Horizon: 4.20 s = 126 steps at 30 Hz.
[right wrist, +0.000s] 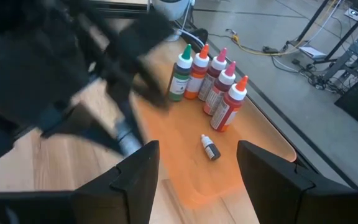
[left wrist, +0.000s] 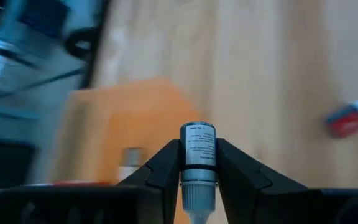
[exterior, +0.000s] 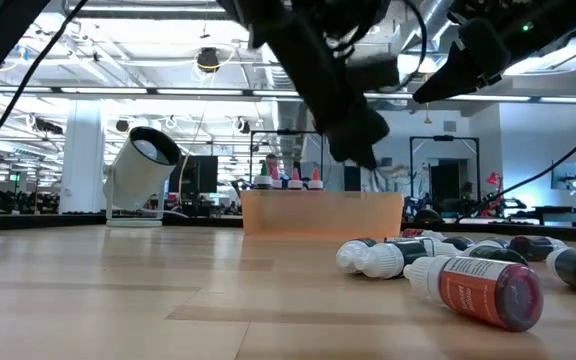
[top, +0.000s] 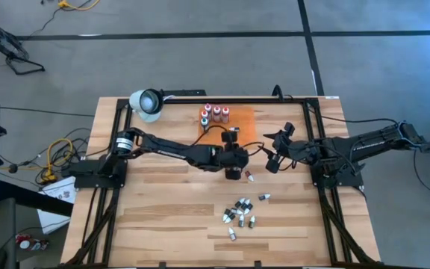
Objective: Pick & Place food coloring
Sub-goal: Put the blue small food coloring bottle into the orange bin, then put the red small food coloring bottle into the orange bin
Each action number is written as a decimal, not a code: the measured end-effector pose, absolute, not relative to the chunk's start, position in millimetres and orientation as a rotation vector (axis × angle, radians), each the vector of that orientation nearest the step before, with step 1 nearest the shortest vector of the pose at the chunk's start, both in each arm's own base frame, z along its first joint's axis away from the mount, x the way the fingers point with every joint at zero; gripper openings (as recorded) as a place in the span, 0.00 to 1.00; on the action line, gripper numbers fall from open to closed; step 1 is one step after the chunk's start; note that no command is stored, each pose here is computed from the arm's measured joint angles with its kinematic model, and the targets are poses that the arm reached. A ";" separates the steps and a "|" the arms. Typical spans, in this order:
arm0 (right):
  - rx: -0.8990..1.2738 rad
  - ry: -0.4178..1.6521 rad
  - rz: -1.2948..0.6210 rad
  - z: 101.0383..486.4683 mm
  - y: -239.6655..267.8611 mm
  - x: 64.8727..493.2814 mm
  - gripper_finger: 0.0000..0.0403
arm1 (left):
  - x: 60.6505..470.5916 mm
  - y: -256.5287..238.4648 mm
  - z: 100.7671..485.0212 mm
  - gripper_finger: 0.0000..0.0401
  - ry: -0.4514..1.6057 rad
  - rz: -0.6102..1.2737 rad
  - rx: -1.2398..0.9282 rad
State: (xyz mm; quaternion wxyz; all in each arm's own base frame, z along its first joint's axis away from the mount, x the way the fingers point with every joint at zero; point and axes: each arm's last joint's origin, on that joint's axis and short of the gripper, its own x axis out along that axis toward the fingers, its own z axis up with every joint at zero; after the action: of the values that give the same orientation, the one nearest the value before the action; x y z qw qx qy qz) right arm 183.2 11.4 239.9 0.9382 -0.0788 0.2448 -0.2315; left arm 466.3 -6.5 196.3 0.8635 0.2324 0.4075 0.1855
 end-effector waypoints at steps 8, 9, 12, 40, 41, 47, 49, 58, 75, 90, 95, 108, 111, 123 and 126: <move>-0.161 0.500 -0.472 239.9 11.4 183.2 0.52 | 465.5 29.8 212.1 0.21 0.949 0.557 0.666; -0.160 0.500 -0.472 239.9 11.4 183.3 0.52 | 463.9 37.2 210.5 0.21 0.970 0.565 0.664; -0.160 0.500 -0.471 239.9 11.4 183.2 0.52 | 459.5 59.2 208.6 0.21 1.006 0.612 0.619; -0.131 0.495 -0.465 239.8 11.8 183.4 0.52 | 446.6 81.8 201.9 0.36 1.093 0.606 0.455; -0.130 0.495 -0.461 239.8 11.9 183.4 0.52 | 446.3 76.5 203.0 0.36 1.097 0.598 0.463; -0.129 0.495 -0.460 239.8 11.9 183.5 0.52 | 433.8 38.4 220.3 0.35 1.130 0.576 0.480; -0.131 0.498 -0.461 239.5 11.9 183.3 0.52 | 427.4 24.9 223.8 0.35 1.155 0.570 0.472; -0.096 0.419 -0.453 246.3 12.7 187.2 0.52 | 406.0 -26.4 222.0 0.35 1.247 0.550 0.454; -0.099 0.488 -0.311 229.2 10.9 210.1 0.52 | 345.2 -46.7 200.1 0.35 1.370 0.919 0.813; -0.024 0.451 -0.295 248.9 3.4 243.4 0.52 | 316.5 -91.1 165.6 0.35 1.298 0.875 0.469; 0.062 0.497 -0.309 239.1 6.7 247.7 0.52 | 321.1 -110.7 162.2 0.35 1.229 0.750 0.548; 0.322 0.873 -0.411 181.1 16.6 248.5 0.52 | 309.2 -143.9 161.7 0.35 1.092 0.699 0.688; 0.411 0.904 -0.427 173.4 18.2 250.6 0.52 | 308.7 -146.5 162.4 0.35 1.084 0.695 0.685; 0.465 1.008 -0.453 148.2 25.3 256.1 0.52 | 309.2 -147.2 161.9 0.35 1.082 0.706 0.613; 0.470 1.025 -0.442 144.9 23.1 257.8 0.52 | 309.3 -147.2 161.9 0.35 1.083 0.704 0.616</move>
State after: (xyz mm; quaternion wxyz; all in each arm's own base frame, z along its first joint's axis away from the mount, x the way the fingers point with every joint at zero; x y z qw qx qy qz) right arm 257.8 23.1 144.9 0.8222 0.2210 0.4816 -0.2078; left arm 309.3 -147.2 161.9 0.7547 0.2825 0.4966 0.3226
